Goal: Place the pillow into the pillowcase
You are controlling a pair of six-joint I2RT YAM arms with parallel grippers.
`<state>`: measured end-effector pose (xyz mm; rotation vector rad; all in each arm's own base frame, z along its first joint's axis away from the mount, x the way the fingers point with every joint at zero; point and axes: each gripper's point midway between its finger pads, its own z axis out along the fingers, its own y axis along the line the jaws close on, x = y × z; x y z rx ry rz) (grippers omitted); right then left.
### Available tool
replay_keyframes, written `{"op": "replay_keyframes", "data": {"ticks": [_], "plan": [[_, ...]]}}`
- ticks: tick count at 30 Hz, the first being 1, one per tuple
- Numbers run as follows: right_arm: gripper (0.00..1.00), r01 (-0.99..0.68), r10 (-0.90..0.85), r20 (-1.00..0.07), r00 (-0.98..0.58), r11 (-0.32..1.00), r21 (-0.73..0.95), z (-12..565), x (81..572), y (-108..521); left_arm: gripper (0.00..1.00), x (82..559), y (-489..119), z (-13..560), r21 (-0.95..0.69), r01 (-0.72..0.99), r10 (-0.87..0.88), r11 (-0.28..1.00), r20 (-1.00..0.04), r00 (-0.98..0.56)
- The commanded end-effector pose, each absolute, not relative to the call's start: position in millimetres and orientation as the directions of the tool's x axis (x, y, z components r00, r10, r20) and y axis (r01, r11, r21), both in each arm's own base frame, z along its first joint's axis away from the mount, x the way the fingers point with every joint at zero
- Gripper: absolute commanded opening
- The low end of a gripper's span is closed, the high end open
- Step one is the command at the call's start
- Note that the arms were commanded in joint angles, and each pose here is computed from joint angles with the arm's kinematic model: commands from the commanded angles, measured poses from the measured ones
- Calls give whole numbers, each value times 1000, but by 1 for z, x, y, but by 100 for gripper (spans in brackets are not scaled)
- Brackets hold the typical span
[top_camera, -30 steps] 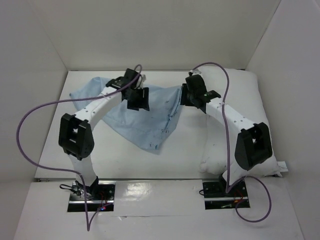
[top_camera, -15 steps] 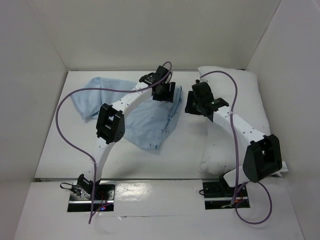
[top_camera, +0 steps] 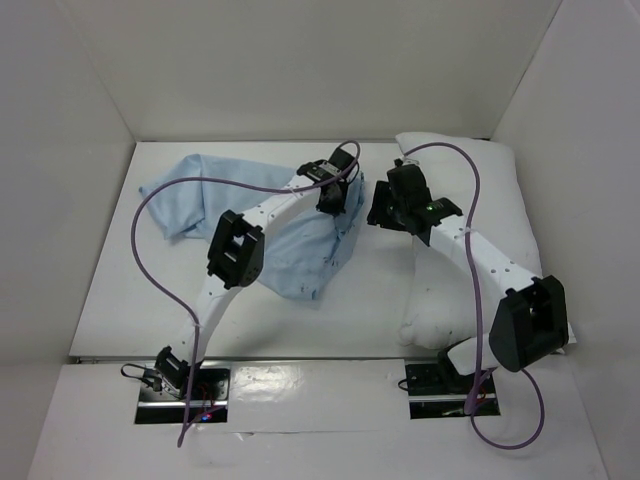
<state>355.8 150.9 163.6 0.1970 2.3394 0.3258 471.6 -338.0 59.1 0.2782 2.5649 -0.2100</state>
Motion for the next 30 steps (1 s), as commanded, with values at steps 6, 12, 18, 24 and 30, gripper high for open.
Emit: {"op": "replay_keyframes", "data": {"ticks": [6, 12, 18, 24, 30], "plan": [[51, -38, 237, -664, -709, 928, 372, 170, 361, 174, 0, 452, -306, 175, -108, 243, 120, 964, -641, -758], [48, -136, 191, -646, -739, 897, 421, 166, 377, 214, 0, 405, -280, 210, -151, 288, 146, 946, -595, -791], [40, -224, 153, -613, -775, 840, 494, 151, 374, 266, 0, 384, -258, 224, -199, 282, 130, 939, -554, -823], [26, -142, 148, -562, -814, 887, 439, 98, 370, 263, 0, 365, -251, 234, -233, 294, 127, 927, -543, -830], [14, -27, 105, -514, -852, 970, 243, 59, 344, 213, 0, 361, -248, 244, -254, 300, 116, 920, -554, -825]]}}
